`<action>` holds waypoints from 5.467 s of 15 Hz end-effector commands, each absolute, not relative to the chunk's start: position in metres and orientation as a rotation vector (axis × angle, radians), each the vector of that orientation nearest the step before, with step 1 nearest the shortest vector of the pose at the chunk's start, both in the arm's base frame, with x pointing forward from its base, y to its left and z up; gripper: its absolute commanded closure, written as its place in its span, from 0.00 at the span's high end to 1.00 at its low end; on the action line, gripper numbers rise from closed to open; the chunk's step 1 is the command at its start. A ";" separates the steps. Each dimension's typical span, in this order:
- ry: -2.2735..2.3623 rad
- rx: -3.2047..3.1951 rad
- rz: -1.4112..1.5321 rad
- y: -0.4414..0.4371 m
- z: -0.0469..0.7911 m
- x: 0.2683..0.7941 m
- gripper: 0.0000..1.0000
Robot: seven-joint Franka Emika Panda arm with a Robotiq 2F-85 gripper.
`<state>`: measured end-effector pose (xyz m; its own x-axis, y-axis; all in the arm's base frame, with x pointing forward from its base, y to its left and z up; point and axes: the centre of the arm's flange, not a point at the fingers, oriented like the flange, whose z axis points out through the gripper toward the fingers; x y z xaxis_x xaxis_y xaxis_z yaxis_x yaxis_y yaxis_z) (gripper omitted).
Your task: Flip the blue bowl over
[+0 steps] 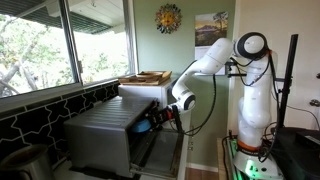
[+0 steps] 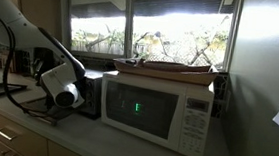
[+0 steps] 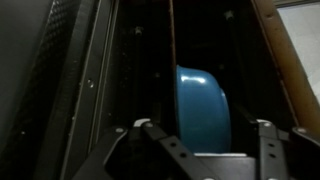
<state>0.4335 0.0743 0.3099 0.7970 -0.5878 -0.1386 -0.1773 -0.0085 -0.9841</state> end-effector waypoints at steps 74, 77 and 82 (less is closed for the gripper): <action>0.038 -2.015 -0.418 0.062 0.417 0.400 0.01; -0.066 -2.093 -0.404 0.067 0.420 0.393 0.01; -0.309 -2.209 -0.405 0.082 0.430 0.381 0.01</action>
<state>0.4005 0.0740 0.4227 0.9421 -0.0364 0.3333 0.2559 -0.5643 -0.7849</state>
